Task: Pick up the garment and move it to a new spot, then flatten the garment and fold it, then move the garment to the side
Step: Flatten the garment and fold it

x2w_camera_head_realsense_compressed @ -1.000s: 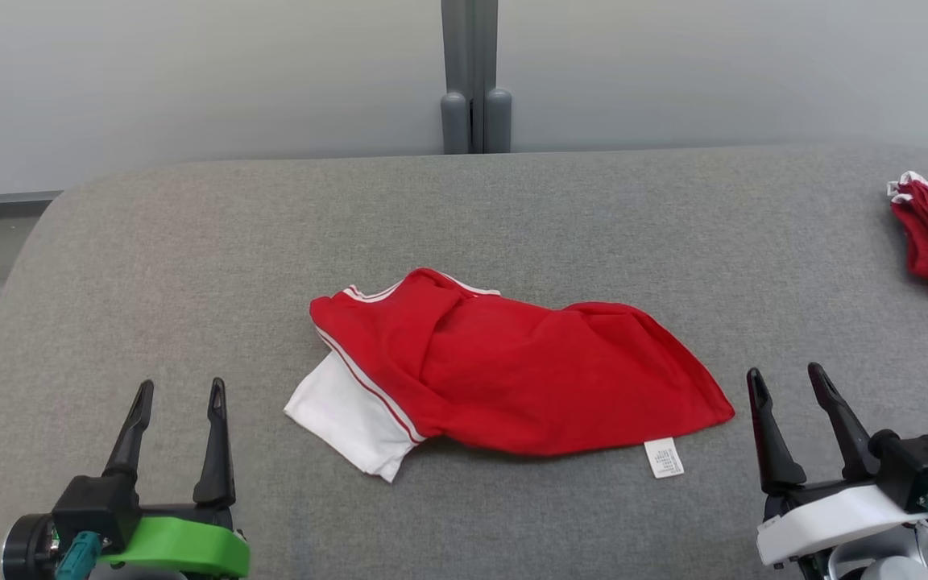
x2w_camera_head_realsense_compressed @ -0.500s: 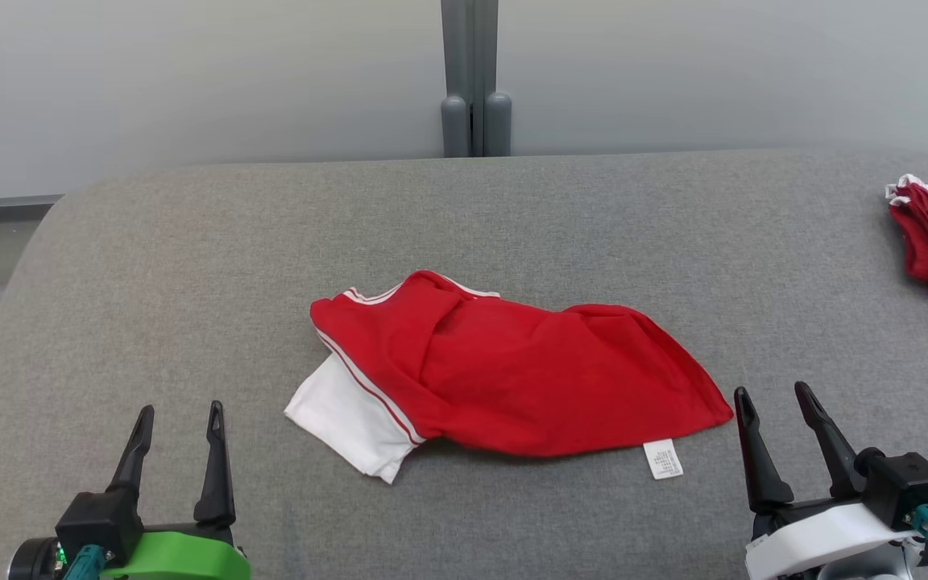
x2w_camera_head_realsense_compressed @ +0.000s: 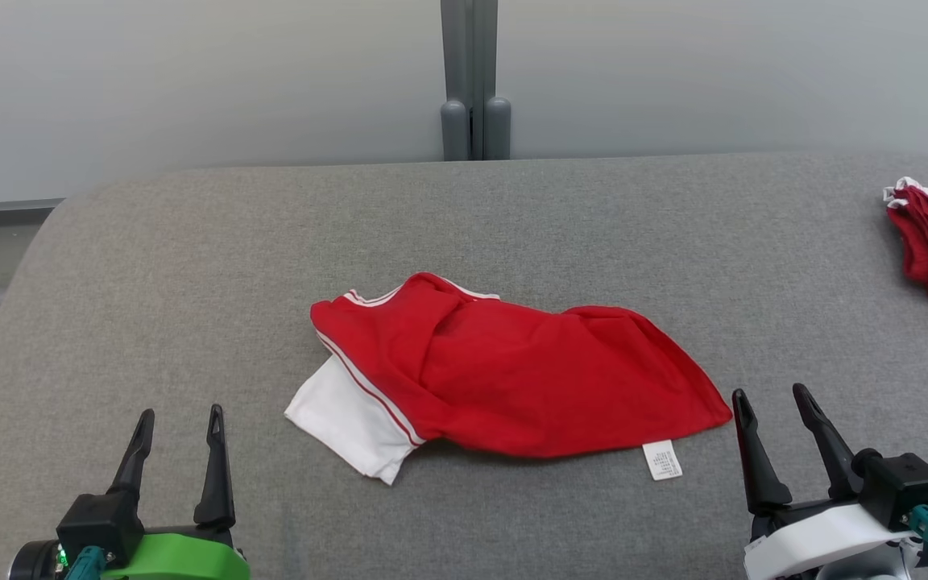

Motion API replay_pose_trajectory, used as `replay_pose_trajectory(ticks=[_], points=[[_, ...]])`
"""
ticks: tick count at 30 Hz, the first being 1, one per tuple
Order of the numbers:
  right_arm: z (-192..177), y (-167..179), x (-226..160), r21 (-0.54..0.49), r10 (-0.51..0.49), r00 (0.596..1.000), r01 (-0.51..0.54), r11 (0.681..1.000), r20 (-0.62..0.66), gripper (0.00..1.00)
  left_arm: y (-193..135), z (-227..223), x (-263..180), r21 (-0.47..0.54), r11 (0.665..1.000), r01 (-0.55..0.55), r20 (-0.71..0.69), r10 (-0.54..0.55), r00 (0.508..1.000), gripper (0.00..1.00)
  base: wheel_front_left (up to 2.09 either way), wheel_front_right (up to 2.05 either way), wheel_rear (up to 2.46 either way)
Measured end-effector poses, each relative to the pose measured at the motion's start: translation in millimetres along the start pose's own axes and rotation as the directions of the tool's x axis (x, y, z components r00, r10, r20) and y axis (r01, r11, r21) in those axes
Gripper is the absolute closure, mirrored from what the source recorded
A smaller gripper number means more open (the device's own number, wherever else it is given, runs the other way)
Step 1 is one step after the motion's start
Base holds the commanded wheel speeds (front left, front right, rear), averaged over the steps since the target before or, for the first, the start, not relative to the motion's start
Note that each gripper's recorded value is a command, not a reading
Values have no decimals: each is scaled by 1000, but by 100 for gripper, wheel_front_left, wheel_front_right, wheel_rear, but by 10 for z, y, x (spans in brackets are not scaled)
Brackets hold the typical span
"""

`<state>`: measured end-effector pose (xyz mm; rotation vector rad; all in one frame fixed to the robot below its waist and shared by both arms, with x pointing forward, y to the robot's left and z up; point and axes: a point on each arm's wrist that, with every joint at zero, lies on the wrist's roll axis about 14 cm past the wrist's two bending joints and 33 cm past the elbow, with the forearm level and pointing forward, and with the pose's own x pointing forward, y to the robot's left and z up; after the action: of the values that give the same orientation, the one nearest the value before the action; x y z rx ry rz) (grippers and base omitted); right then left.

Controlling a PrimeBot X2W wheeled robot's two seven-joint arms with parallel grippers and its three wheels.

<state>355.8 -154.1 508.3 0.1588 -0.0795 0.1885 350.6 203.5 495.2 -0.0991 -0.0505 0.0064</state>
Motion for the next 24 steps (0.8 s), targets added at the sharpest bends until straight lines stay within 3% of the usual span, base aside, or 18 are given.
replay_pose_trajectory(ticks=[24], points=[[-44,-43,64,-4,-6,1000,5,1000,-14,0,-60,-96,72,14,1000,22,-30,-22,999,0,0,0,0]])
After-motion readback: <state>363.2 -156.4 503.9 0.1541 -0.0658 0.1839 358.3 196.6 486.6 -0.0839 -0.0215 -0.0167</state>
